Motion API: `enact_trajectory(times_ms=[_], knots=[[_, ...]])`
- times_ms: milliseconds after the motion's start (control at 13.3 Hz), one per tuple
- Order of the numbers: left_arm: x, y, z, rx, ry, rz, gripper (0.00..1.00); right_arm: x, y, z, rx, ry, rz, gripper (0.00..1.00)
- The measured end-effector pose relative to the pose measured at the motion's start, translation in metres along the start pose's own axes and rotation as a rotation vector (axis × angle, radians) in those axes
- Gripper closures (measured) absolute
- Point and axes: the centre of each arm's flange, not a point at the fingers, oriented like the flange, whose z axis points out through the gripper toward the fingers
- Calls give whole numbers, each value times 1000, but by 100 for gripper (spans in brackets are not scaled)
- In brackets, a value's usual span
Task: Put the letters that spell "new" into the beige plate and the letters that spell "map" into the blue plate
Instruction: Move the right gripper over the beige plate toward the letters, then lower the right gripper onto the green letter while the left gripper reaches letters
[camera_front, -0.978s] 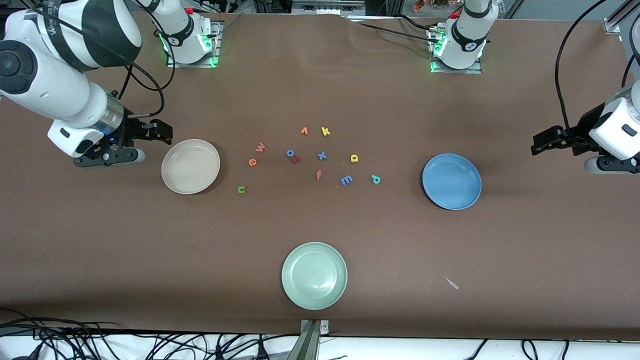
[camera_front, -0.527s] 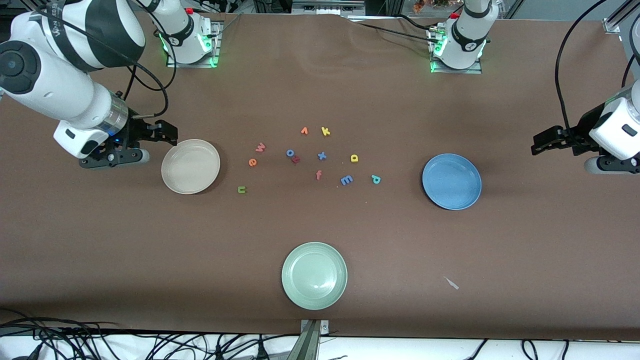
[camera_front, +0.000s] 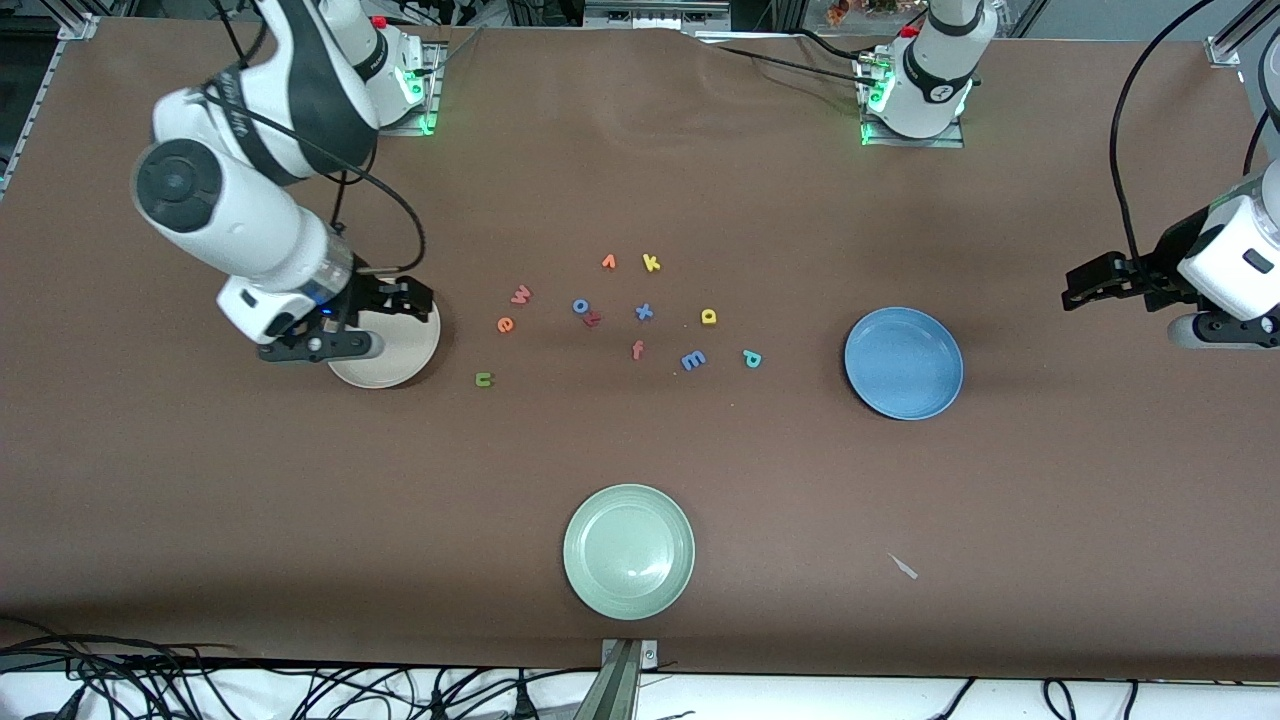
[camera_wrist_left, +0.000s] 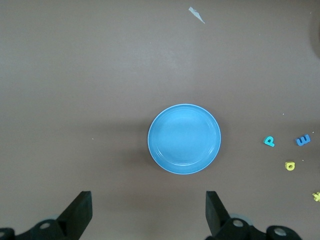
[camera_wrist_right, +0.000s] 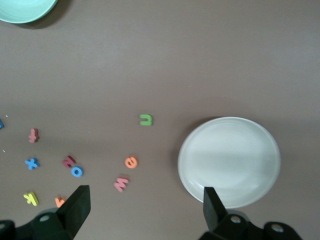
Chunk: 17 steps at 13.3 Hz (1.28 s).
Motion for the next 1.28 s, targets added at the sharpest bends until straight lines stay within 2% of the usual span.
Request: enact_trajectory(times_ms=[226, 376, 677, 978, 1204, 1279], knots=[[18, 8, 44, -1, -74, 13, 0, -12, -19, 57, 15, 54, -13, 0], [29, 23, 75, -5, -123, 35, 0, -20, -19, 97, -3, 94, -49, 0], [38, 50, 110, -73, -182, 19, 0, -23, -16, 149, -26, 120, -100, 0], [36, 86, 118, -75, -194, 11, 0, -14, -19, 195, -6, 185, -149, 0], [35, 123, 123, -66, -149, -97, 0, -13, -19, 226, -4, 201, -189, 1], [33, 140, 130, -64, -135, -125, 0, -13, -18, 231, -6, 205, -196, 4]])
